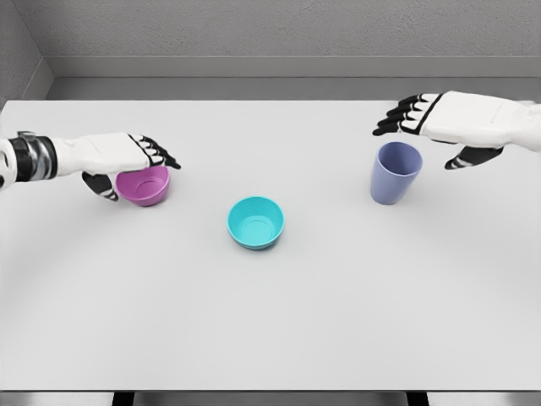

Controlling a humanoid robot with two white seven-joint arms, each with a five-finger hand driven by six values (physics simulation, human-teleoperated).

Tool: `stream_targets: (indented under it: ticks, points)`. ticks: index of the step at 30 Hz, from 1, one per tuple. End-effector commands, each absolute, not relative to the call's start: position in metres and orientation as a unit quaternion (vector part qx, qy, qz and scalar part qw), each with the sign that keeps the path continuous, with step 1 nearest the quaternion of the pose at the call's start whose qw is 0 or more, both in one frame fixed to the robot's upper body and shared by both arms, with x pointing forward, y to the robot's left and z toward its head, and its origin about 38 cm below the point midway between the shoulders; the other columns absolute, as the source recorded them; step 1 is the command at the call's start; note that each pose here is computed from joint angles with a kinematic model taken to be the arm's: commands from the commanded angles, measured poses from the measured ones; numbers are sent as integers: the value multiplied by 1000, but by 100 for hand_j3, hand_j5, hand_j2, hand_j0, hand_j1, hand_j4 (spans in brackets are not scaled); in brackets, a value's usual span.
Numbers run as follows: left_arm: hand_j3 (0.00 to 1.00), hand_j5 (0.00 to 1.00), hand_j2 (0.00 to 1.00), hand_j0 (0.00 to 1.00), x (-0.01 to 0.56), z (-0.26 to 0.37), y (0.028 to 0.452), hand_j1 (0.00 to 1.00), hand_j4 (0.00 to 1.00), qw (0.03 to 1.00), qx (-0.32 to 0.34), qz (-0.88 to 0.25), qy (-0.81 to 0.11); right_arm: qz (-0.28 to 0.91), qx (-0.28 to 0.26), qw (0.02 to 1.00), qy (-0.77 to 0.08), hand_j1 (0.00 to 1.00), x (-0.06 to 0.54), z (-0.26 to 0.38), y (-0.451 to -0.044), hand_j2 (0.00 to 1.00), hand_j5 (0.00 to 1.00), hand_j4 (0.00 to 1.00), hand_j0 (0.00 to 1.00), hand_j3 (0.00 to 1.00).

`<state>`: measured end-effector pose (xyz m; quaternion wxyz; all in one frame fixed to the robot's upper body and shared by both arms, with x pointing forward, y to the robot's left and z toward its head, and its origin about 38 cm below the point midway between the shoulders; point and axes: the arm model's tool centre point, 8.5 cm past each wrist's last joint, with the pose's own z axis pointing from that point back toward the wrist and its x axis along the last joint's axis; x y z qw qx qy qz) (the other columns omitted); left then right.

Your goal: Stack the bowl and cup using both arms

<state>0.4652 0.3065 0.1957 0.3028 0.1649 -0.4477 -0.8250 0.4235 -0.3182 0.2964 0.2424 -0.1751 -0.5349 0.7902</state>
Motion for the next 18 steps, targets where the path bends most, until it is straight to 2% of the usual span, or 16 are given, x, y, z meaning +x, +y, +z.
stream_targets:
  ticks: [1,18]
  points:
    - [100,100,100,100,465,191,306,100,100,306,161,-827,-444,790,-172,250,-533,100,425,293,-320,100,100,100,100,100]
    - [100,100,100,100,468,182,318,100,100,326,161,-826,-431,798,-158,248,-526,100,428,284,-312,100,100,100,100,100]
